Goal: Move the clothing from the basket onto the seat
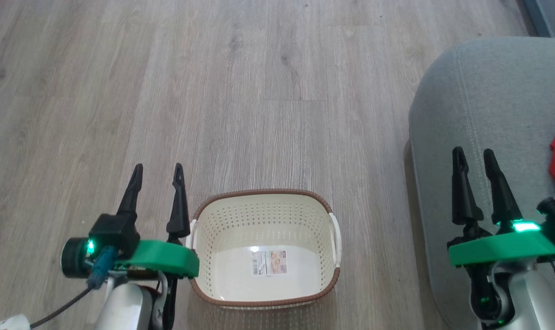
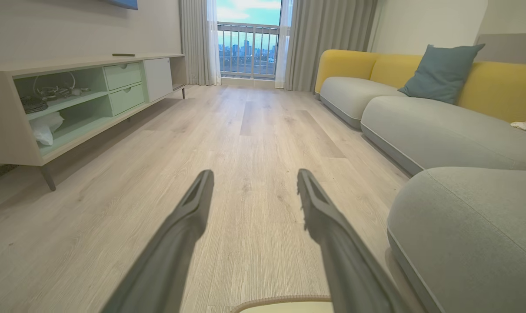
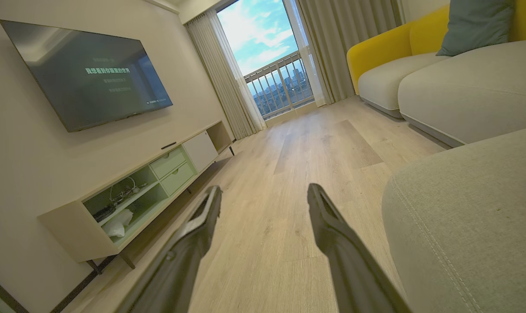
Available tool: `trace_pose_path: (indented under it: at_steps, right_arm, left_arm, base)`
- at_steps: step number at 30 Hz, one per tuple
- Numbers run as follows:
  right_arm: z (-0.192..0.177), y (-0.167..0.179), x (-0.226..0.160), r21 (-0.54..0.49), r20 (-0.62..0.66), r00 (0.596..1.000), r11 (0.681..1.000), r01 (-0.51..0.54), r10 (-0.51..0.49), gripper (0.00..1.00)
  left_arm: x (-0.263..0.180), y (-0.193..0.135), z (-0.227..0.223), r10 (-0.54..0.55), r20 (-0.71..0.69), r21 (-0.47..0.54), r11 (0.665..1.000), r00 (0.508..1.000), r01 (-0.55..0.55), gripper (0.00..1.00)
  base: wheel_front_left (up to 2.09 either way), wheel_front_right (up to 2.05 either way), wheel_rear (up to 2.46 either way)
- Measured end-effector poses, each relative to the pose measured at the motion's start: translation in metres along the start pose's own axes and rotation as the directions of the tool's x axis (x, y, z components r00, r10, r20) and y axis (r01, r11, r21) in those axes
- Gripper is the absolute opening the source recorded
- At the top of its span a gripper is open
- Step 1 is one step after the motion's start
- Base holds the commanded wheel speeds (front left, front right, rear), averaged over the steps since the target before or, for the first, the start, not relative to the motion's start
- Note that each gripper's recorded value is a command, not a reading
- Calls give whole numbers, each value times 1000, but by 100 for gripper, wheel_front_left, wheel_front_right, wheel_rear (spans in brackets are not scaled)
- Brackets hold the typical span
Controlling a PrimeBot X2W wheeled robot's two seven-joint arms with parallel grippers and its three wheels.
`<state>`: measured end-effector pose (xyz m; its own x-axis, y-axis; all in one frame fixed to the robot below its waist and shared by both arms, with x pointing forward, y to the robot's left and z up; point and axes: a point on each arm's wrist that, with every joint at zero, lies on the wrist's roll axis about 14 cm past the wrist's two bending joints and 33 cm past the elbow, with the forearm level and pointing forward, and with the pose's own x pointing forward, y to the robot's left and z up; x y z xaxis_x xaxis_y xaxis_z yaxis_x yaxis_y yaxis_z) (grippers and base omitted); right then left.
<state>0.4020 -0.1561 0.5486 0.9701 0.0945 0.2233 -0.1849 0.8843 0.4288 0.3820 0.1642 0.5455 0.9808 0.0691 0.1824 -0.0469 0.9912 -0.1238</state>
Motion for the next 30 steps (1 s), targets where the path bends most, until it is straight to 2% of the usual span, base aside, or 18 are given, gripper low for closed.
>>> trace_pose_path:
  at_steps: [11,17,30]
  right_arm:
    - [-4,6,2,7,-9,1000,1000,-16,16,100]
    - [-6,9,2,17,-14,1000,1000,-24,24,100]
    - [-7,6,-1,32,-18,1000,999,-10,10,100]
  left_arm:
    - [-1,1,2,-15,5,-21,1000,1000,15,100]
    - [-2,2,-1,-27,-8,-81,996,1000,26,100]
    - [-2,-1,-8,-51,-27,-106,993,998,48,100]
  base:
    - [0,0,0]
    - [0,0,0]
    - [0,0,0]
